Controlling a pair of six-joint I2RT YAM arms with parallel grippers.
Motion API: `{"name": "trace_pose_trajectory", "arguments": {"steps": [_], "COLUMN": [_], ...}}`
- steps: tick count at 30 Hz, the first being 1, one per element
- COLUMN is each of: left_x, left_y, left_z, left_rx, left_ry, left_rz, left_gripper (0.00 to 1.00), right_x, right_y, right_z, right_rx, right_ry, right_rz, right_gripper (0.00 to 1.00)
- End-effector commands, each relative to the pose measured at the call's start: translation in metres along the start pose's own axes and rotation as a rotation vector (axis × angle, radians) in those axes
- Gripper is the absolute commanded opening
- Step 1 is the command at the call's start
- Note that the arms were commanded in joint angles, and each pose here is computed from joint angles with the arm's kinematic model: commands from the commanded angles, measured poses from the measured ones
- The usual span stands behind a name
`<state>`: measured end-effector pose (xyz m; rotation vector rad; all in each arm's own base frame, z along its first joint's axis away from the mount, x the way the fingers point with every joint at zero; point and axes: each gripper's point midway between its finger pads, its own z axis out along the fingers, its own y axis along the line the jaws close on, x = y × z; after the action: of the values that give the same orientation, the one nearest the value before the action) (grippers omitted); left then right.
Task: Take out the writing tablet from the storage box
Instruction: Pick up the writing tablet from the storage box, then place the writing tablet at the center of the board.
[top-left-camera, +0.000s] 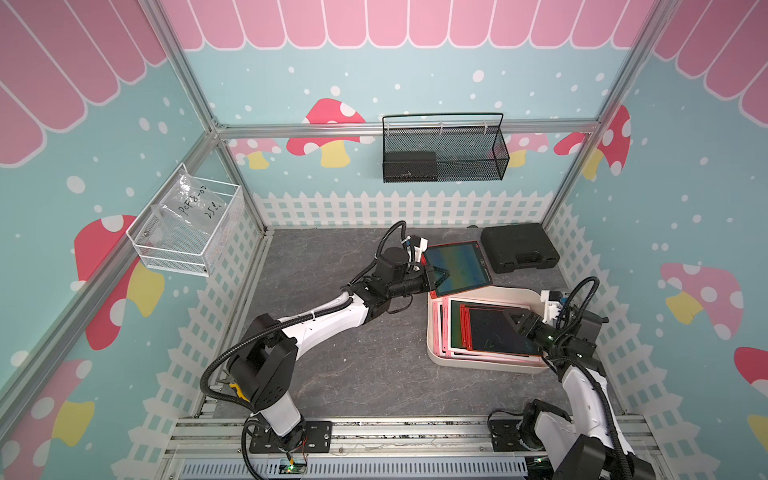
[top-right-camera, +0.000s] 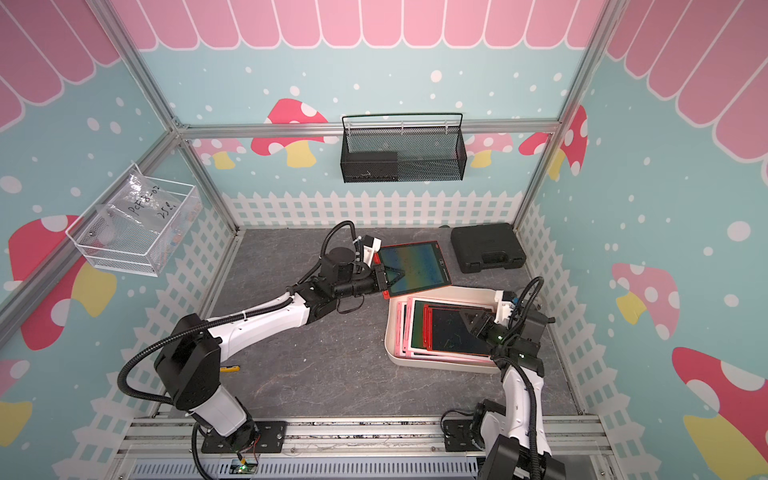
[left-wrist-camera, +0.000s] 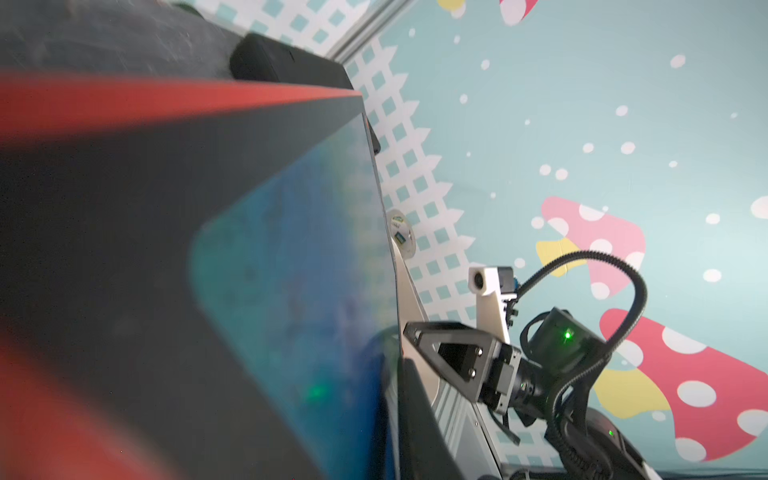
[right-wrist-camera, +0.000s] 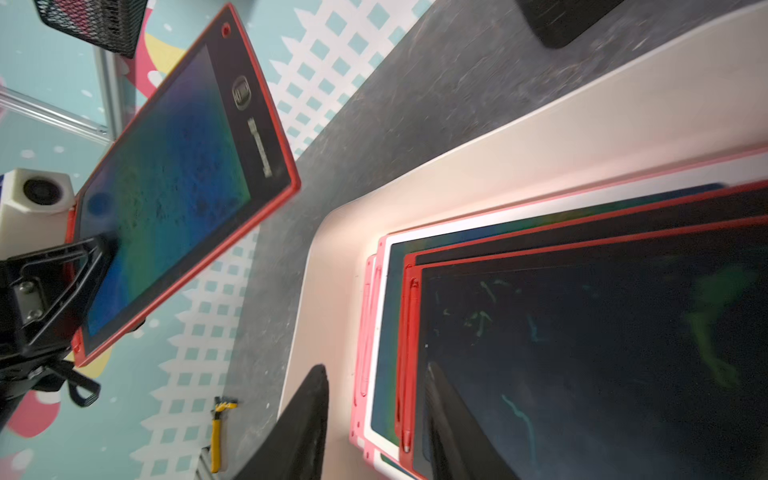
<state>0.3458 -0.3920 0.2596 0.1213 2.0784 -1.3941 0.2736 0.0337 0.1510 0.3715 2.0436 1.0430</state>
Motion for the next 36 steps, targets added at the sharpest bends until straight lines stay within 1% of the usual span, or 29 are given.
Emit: {"name": "trace_pose_trajectory", "arguments": {"steps": [1, 4, 7, 9, 11, 14, 17, 20, 24, 29, 32, 36], "left_x": [-0.016, -0.016, -0.016, -0.016, -0.018, -0.024, -0.037, -0.052, -0.066, -0.068, -0.068, -0.068], "left_y": [-0.003, -0.002, 0.001, 0.004, 0.008, 0.014, 0.023, 0.034, 0.049, 0.063, 0.069, 0.078], "left_z": [-0.008, -0.008, -0.01, -0.011, -0.014, -0.018, -0.028, -0.043, -0.064, -0.075, -0.083, -0.094], "left_rx": [-0.028, -0.033, -0.039, -0.045, -0.051, -0.054, -0.068, -0.1, -0.128, -0.124, -0.117, -0.124], "left_ry": [-0.086, -0.089, -0.099, -0.108, -0.117, -0.145, -0.179, -0.232, -0.305, -0.337, -0.375, -0.415], "left_rz": [-0.016, -0.016, -0.02, -0.023, -0.027, -0.04, -0.052, -0.063, -0.092, -0.137, -0.166, -0.19], "left_gripper": [0.0, 0.0, 0.0, 0.0, 0.0, 0.0, 0.0, 0.0, 0.0, 0.0, 0.0, 0.0], "right_x": [-0.012, -0.014, -0.026, -0.03, -0.03, -0.02, -0.005, 0.002, 0.014, 0.023, 0.028, 0.03], "right_y": [0.04, 0.055, 0.057, 0.06, 0.069, 0.081, 0.093, 0.107, 0.129, 0.152, 0.17, 0.191], "right_z": [0.002, 0.009, 0.016, 0.02, 0.026, 0.044, 0.064, 0.077, 0.095, 0.121, 0.137, 0.152], "right_rx": [-0.12, -0.1, -0.016, -0.004, -0.042, -0.087, -0.12, -0.159, -0.243, -0.332, -0.37, -0.411], "right_ry": [-0.033, -0.016, -0.008, 0.01, 0.011, 0.058, 0.107, 0.125, 0.168, 0.2, 0.214, 0.216], "right_rz": [-0.036, -0.084, -0.147, -0.156, -0.141, -0.129, -0.126, -0.115, -0.083, -0.028, -0.024, -0.002], "right_gripper": [0.41, 0.42, 0.44, 0.44, 0.47, 0.49, 0.49, 0.49, 0.49, 0.47, 0.43, 0.41]}}
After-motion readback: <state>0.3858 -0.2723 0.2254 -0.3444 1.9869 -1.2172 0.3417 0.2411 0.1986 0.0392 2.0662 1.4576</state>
